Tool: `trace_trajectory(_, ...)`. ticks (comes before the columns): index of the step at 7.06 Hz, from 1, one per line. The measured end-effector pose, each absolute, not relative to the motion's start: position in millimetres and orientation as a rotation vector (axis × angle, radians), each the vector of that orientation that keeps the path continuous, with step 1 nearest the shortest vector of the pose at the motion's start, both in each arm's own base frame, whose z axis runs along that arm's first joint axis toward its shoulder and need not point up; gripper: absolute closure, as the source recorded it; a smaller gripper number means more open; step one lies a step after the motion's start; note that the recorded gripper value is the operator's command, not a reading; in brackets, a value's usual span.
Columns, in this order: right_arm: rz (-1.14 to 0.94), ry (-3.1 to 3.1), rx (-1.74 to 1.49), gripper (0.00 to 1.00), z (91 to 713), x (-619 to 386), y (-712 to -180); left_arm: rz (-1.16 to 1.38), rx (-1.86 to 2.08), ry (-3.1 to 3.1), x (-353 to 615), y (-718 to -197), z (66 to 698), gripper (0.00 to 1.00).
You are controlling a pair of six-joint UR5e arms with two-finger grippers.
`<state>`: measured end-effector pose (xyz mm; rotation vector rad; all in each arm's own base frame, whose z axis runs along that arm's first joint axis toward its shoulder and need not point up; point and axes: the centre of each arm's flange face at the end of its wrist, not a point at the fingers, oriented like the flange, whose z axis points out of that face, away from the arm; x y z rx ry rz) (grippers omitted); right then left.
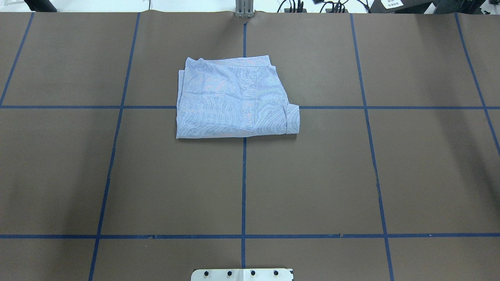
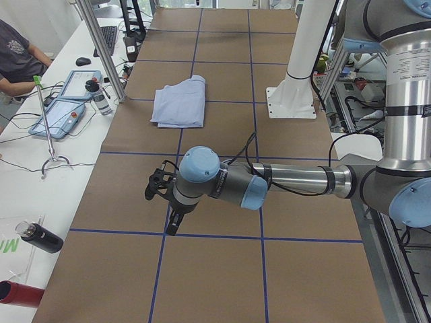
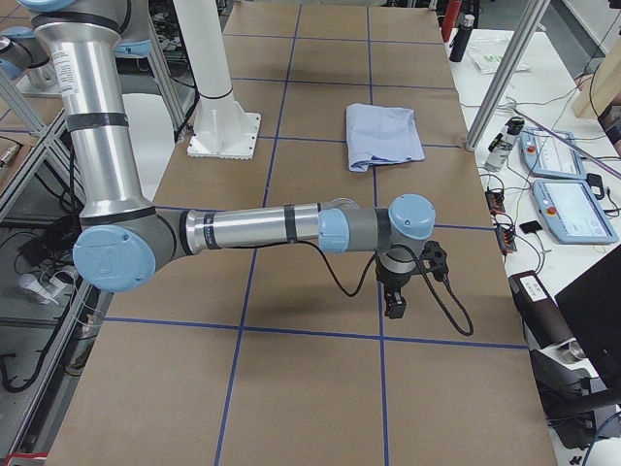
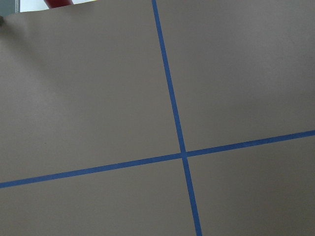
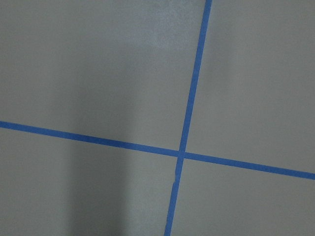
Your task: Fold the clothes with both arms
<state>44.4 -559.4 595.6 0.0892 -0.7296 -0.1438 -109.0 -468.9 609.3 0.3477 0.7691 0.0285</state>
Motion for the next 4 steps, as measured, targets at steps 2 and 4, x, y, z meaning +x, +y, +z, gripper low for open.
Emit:
trace_trajectory(2, -0.144, -0.734, 0.093, 0.00, 596.2, 44.3, -548.9, 0.034, 0.338, 0.767, -103.2, -465.2, 612.5, 0.00)
trace_trajectory(4, -0.146, -0.739, 0.097, 0.00, 594.5, 43.9, -542.5, 0.040, 0.346, 0.757, -101.5, -459.5, 612.0, 0.00)
